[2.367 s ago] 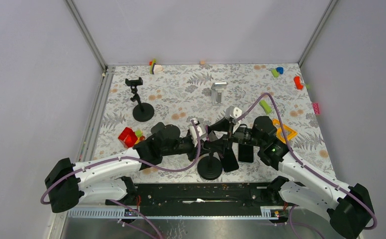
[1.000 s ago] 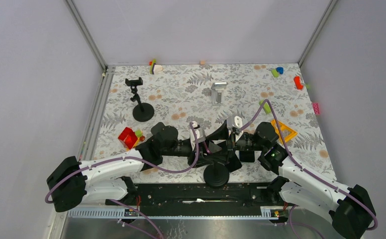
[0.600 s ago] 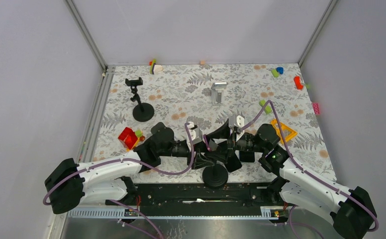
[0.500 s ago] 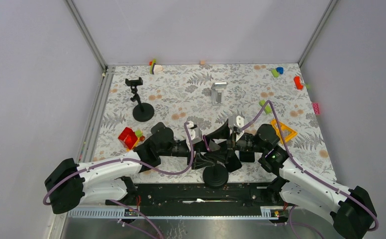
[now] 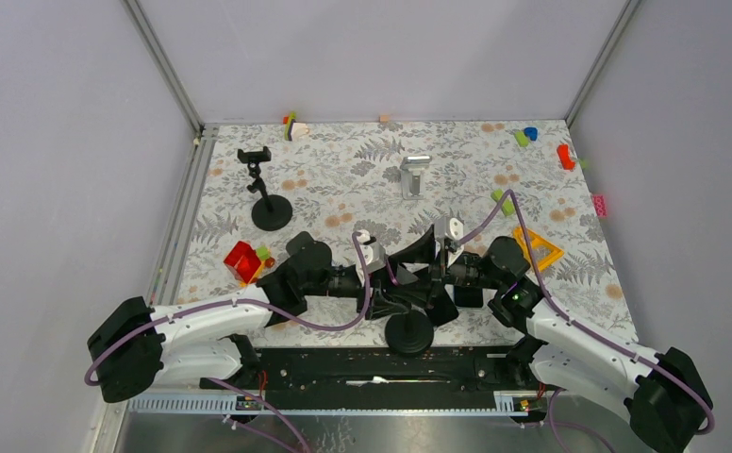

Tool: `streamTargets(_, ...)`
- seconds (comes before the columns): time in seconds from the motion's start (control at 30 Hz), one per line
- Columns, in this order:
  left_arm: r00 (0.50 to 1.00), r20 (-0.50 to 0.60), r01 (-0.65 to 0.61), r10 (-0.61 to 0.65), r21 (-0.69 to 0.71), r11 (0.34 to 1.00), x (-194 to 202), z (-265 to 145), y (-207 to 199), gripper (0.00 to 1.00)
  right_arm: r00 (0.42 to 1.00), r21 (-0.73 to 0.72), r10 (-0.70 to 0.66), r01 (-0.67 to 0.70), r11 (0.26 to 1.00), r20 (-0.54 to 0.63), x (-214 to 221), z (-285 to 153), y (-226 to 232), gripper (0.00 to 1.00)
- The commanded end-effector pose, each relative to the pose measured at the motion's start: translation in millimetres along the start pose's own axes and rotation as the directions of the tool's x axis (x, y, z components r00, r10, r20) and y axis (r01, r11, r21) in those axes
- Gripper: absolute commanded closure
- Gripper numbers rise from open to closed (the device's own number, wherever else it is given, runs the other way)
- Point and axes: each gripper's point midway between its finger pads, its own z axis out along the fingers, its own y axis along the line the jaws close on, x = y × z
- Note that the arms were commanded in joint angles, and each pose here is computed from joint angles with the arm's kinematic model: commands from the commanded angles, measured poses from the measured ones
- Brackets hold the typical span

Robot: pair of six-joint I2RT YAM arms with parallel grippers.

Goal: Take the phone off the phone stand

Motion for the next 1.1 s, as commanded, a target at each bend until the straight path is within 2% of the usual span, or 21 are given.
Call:
streamTargets(0.0, 0.967, 0.216, -0.125, 0.131, -0.040, 0.991, -69.1, 4.0, 0.0, 0.52, 1.000, -0.027, 0.027, -0.026, 0.999, 0.006, 4.1, -0.9, 9.3, 1.00)
streamTargets(0.13, 0.958, 0.249, -0.125, 0.145, -0.098, 0.987, -77.2, -0.3, 7.1, 0.62, 0.999, -0.001, 0.035, -0.035, 0.999, 0.029, 2.9, -2.3, 7.1, 1.00)
streamTargets(0.2, 0.954, 0.258, -0.125, 0.150, -0.109, 0.986, -80.3, -0.8, 8.5, 0.63, 0.998, 0.014, 0.043, -0.043, 0.999, 0.053, 0.8, -2.8, 6.0, 1.00)
streamTargets(0.5, 0.963, 0.239, -0.101, 0.123, -0.100, 0.990, -69.8, 2.4, 10.5, 0.62, 0.984, 0.042, 0.083, -0.090, 0.995, 0.155, 2.4, 1.5, 13.3, 1.00)
streamTargets(0.8, 0.961, 0.240, -0.108, 0.135, -0.124, 0.986, -70.0, -1.0, 13.0, 0.64, 0.974, -0.035, 0.100, -0.095, 0.995, 0.203, -1.4, 5.0, 32.1, 1.00)
streamTargets(1.07, 0.958, 0.255, -0.101, 0.134, -0.140, 0.985, -78.2, -1.3, 14.7, 0.86, 0.976, -0.105, 0.117, -0.098, 0.990, 0.183, 2.6, 4.9, 47.3, 1.00)
